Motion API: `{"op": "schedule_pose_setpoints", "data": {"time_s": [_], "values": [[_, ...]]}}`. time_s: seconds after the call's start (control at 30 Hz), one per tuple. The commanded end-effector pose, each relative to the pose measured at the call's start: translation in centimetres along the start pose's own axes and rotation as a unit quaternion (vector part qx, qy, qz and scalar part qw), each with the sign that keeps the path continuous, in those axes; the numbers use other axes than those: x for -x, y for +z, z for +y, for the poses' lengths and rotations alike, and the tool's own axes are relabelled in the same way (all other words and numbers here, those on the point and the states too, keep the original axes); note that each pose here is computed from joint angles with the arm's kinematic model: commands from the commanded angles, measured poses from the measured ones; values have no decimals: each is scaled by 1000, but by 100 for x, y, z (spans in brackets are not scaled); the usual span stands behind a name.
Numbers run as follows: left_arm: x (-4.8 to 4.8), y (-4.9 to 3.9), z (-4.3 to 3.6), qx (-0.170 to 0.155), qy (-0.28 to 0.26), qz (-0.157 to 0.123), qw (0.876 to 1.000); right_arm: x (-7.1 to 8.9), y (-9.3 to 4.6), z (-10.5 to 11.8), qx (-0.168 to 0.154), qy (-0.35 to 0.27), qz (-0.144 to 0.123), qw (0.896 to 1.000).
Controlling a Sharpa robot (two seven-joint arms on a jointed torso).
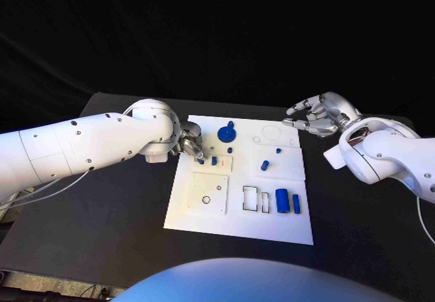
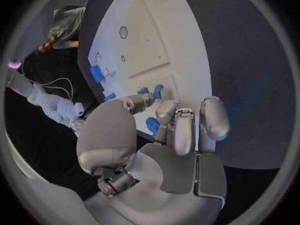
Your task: Assemble the parts on the task board
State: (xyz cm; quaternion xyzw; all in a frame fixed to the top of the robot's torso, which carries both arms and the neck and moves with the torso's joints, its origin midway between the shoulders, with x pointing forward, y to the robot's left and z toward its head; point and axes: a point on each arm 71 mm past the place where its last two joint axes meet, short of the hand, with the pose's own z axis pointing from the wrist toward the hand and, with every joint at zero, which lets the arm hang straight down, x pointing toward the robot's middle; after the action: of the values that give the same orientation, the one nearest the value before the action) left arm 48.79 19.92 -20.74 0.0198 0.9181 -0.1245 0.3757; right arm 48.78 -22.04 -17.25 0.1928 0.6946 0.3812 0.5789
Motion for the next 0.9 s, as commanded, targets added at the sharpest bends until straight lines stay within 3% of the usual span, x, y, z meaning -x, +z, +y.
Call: {"op": "schedule_pose_setpoints", "data": {"time_s": [0.03, 0.9], "values": [[-24, 6, -27, -7, 0, 11, 1000, -12, -2, 6, 4, -4, 6, 1000], [-1, 19, 33, 0, -4, 8, 1000, -5, -6, 3, 4, -4, 5, 1000]]}}
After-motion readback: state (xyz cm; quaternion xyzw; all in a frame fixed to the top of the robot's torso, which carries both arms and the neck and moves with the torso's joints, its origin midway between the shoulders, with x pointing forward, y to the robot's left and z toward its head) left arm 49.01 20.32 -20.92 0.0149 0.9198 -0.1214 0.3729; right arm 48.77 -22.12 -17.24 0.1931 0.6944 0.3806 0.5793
